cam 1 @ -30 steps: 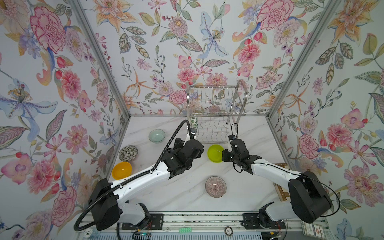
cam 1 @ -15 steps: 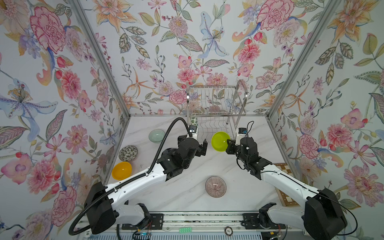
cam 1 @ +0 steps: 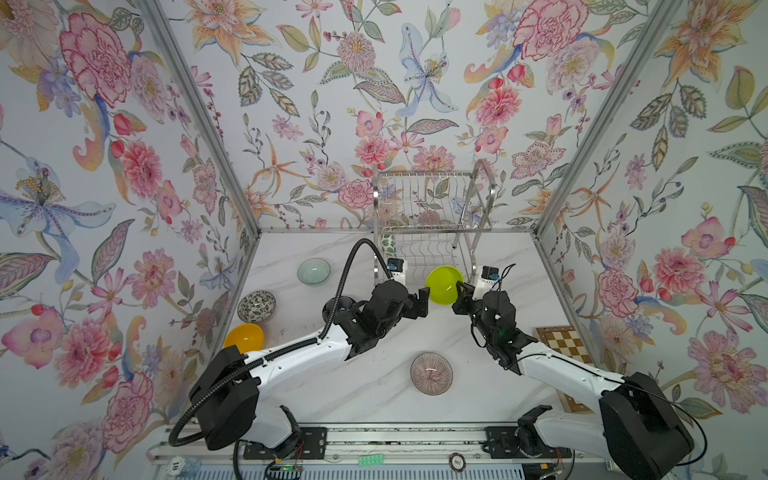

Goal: Load the bowls into the dish rack

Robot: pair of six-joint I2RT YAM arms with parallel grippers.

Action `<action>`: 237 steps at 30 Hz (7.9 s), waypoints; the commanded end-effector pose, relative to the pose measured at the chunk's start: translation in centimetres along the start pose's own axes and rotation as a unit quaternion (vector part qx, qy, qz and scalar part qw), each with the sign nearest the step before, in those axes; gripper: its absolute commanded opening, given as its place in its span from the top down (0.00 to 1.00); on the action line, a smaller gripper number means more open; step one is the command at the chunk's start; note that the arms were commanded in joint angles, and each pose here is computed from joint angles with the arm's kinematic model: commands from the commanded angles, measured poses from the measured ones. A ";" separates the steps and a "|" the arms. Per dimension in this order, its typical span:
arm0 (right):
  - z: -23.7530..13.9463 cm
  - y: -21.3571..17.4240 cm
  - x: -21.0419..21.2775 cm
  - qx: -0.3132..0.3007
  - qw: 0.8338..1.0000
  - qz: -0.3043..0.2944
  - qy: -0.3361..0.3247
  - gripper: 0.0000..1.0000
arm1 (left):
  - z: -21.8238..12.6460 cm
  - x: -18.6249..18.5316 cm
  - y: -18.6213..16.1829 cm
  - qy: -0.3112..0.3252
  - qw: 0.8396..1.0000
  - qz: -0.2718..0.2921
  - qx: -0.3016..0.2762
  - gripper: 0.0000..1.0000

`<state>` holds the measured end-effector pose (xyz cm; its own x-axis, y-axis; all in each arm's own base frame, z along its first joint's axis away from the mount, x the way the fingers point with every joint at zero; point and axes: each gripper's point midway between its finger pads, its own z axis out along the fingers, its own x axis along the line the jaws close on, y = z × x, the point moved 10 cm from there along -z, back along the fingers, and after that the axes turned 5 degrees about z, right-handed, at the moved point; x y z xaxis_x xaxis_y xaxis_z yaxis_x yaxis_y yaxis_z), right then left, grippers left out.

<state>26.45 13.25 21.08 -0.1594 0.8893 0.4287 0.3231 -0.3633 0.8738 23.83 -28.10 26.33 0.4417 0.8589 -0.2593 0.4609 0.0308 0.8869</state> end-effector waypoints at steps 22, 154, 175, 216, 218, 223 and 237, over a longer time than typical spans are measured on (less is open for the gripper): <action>-2.3 -0.2 3.9 -0.074 0.992 -0.047 0.087 1.00 | 1.7 -0.4 -1.4 -0.001 1.000 -0.023 -0.009 0.86; 1.5 5.8 9.9 -0.060 0.635 0.739 0.216 0.93 | 4.2 0.5 -3.3 0.244 0.909 0.211 -0.263 1.00; 1.7 6.2 7.0 -0.075 0.657 0.712 0.236 1.00 | 2.1 1.9 -4.7 0.212 0.934 0.192 -0.213 0.01; 13.6 4.0 5.7 0.072 0.869 0.358 0.334 1.00 | 0.5 12.6 4.6 0.085 0.985 0.126 0.088 0.01; 14.8 3.5 5.8 0.078 0.872 0.347 0.337 1.00 | 0.8 12.9 4.4 0.095 0.983 0.131 0.084 0.01; 17.0 2.8 5.7 0.082 0.882 0.317 0.340 1.00 | 2.1 13.3 2.7 0.089 0.988 0.108 0.064 0.01; 21.2 1.2 4.3 0.089 0.902 0.259 0.335 1.00 | 3.6 12.7 -0.8 0.086 0.986 0.127 -0.063 0.01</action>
<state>45.10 22.73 18.25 -0.3621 0.2210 0.9056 0.6867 -0.5937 0.4195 32.09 -18.02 20.73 0.3788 0.9255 0.0050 0.3615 -0.1529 0.9197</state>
